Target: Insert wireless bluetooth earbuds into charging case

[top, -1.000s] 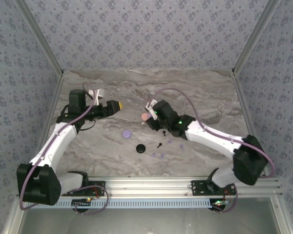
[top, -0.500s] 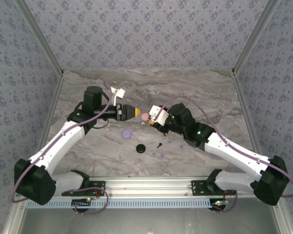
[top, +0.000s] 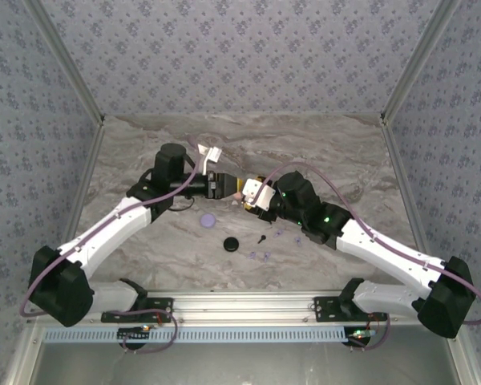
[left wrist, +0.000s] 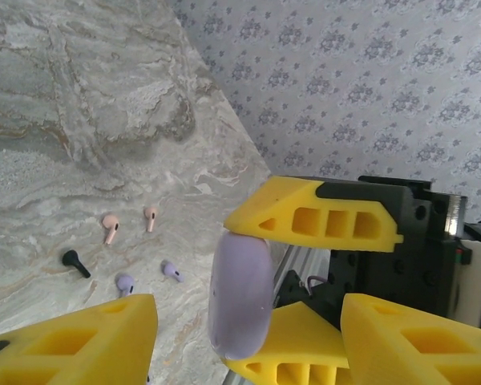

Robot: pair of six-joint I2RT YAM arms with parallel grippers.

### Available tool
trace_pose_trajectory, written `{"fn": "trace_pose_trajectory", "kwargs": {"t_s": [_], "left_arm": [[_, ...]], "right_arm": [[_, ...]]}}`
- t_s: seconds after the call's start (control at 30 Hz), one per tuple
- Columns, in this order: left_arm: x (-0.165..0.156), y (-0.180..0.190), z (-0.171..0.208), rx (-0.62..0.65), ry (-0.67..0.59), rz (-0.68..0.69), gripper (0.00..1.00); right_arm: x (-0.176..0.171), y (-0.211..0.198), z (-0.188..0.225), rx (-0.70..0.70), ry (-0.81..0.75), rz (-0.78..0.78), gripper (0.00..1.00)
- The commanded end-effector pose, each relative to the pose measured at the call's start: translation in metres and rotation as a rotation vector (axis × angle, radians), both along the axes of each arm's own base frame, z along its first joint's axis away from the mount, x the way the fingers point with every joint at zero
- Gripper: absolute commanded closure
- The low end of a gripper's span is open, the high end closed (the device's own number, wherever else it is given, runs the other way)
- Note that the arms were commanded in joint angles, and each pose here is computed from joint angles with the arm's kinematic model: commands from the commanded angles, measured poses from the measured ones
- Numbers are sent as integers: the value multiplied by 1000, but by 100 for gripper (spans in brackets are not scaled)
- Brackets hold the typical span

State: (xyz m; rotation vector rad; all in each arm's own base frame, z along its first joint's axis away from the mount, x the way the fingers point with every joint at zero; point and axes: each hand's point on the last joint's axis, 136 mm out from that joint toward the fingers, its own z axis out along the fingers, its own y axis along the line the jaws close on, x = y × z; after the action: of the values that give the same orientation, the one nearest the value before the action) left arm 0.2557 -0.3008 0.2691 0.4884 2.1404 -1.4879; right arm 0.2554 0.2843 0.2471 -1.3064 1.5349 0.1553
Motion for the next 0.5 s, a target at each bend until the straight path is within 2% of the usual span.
{"fn": "trace_pose_trajectory", "kwargs": {"t_s": [0.0,0.13,0.47], "left_arm": [[0,-6,-1,-7,-2,-9,39],[-4,-12,-8,2,18,-39,41],[-14,-21,-16,3,38,-91,55]], "right_arm": [[-1,6,19,31,-38,23,51],[-2,7,19,24,-34,24,51],[0,5,19,29,-31,9,51]]}}
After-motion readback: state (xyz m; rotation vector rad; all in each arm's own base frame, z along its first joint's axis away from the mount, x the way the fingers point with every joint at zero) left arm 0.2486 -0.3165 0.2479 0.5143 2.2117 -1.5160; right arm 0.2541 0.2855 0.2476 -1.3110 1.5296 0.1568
